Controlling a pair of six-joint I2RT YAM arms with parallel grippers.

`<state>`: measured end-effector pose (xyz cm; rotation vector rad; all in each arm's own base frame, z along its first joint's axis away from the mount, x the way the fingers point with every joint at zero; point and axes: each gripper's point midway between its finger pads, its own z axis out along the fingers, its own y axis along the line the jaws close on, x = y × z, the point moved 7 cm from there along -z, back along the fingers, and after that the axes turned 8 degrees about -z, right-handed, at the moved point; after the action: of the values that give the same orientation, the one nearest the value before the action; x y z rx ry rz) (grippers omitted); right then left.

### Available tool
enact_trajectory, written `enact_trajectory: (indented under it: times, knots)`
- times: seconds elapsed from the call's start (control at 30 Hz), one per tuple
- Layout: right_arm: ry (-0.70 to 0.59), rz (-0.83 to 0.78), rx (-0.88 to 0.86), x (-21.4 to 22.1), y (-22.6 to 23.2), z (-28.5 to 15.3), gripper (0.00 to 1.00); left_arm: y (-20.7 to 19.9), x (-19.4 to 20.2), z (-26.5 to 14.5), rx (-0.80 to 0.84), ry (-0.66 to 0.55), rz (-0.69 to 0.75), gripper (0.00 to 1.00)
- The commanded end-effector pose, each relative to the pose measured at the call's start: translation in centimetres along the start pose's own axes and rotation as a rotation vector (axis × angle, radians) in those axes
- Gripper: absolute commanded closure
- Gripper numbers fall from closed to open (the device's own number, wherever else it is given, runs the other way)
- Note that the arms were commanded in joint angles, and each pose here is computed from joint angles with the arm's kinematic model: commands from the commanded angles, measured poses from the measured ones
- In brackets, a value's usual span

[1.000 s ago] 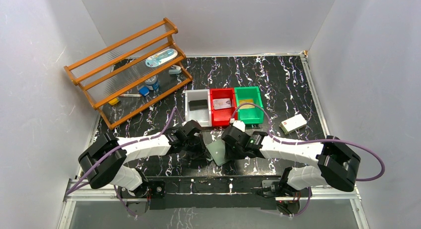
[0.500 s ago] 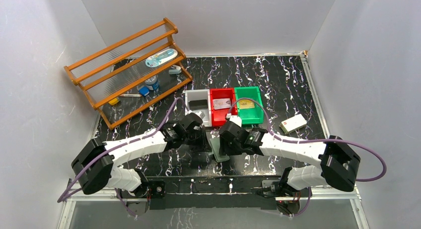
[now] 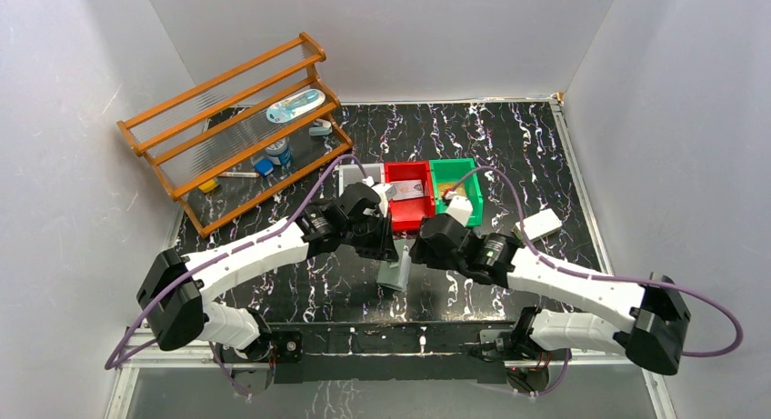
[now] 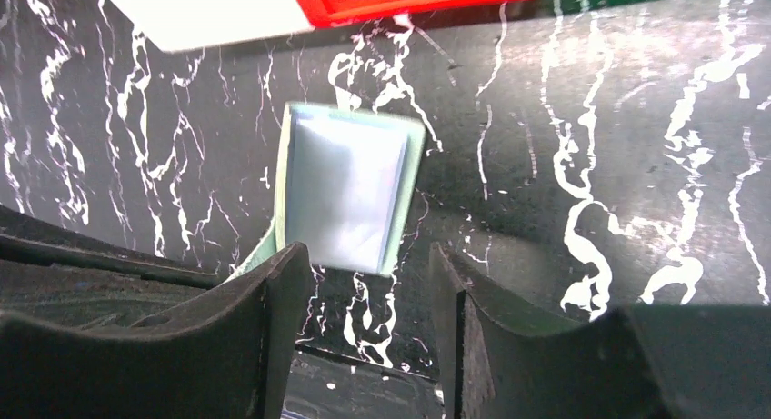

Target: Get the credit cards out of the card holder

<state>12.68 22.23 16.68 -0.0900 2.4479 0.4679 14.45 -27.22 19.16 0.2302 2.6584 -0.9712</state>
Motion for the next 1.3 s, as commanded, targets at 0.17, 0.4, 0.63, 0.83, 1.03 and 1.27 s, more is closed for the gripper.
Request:
enact_trajectory:
  times: [0.17, 0.4, 0.63, 0.83, 1.03, 1.27]
  knots:
    - [-0.107, 0.145, -0.014, -0.3, -1.9, -1.2, 0.38, -0.4, -0.5, -0.7, -0.029, 0.004, -0.027, 1.00]
    - [-0.023, 0.164, -0.143, 0.3, 0.3, 0.1, 0.40, 3.9, 0.4, -0.3, -0.197, -0.036, -0.124, 1.00]
    - [0.119, 0.062, -0.266, 0.0, 4.8, 2.7, 0.52, 7.6, 2.2, -1.1, -0.286, -0.034, -0.154, 0.99]
    - [0.290, 0.008, -0.313, 2.2, 6.8, 6.5, 0.60, 9.6, 3.0, -0.7, -0.370, -0.016, -0.187, 0.92]
    - [0.318, 0.013, -0.216, 3.4, 5.6, 8.1, 0.60, 9.7, 2.5, -0.9, -0.363, -0.057, -0.249, 0.58]
    - [0.309, 0.037, -0.178, 4.2, 4.5, 8.6, 0.60, 10.2, 2.7, 0.2, -0.281, -0.053, -0.290, 0.38]
